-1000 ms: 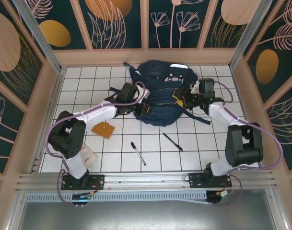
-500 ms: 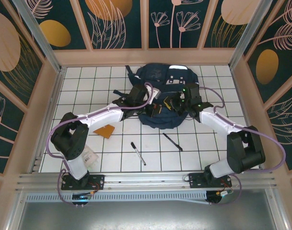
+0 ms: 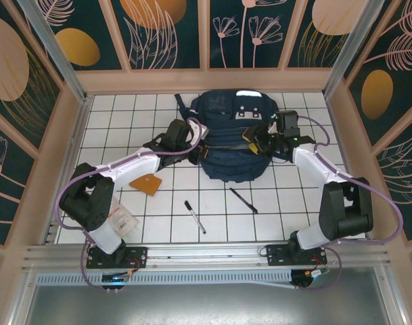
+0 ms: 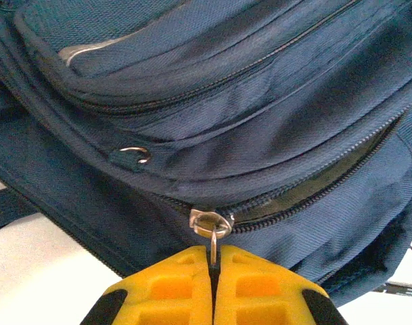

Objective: Pack the student bag

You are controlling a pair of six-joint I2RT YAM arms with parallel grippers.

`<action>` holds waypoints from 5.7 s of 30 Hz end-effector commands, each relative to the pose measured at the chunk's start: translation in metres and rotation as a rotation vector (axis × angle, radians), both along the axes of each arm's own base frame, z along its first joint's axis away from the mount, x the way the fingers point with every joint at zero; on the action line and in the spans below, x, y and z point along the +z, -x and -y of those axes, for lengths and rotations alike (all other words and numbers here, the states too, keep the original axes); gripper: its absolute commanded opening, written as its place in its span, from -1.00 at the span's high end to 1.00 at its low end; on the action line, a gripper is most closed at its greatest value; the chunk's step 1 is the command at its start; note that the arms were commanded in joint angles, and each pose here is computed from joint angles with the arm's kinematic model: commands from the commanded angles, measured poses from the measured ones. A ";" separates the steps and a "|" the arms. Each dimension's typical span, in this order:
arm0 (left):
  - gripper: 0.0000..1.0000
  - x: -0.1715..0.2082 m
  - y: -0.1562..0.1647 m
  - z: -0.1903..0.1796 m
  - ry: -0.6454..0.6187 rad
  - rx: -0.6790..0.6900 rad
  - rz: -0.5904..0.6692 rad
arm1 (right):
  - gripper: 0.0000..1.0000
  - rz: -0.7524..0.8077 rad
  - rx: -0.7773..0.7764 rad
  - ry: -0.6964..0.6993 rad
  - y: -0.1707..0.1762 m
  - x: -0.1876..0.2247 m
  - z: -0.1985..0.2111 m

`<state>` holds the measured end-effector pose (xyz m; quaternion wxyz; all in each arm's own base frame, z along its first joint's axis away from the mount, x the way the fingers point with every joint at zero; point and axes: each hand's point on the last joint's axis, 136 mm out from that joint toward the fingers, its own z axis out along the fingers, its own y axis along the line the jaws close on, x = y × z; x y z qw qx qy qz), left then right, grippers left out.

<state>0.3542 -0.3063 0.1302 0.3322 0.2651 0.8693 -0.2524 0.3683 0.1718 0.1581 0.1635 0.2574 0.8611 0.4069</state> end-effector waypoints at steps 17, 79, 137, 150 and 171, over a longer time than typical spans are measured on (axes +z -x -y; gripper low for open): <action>1.00 0.073 0.028 0.043 0.137 -0.062 0.128 | 0.97 0.088 -0.091 0.087 0.008 0.008 -0.043; 0.07 -0.015 0.046 -0.188 -0.073 0.640 -0.446 | 0.04 0.057 0.912 0.857 0.230 -0.133 -0.185; 0.68 -0.142 0.105 -0.276 -0.096 1.160 -0.691 | -0.02 0.274 0.988 0.261 0.092 -0.130 -0.348; 0.83 -0.124 0.086 -0.258 -0.041 0.992 -0.666 | 0.88 0.110 1.051 -0.058 0.127 -0.124 -0.359; -0.09 -0.075 0.081 -0.201 0.229 0.687 -0.661 | 1.00 0.193 0.733 -0.168 0.093 -0.056 -0.305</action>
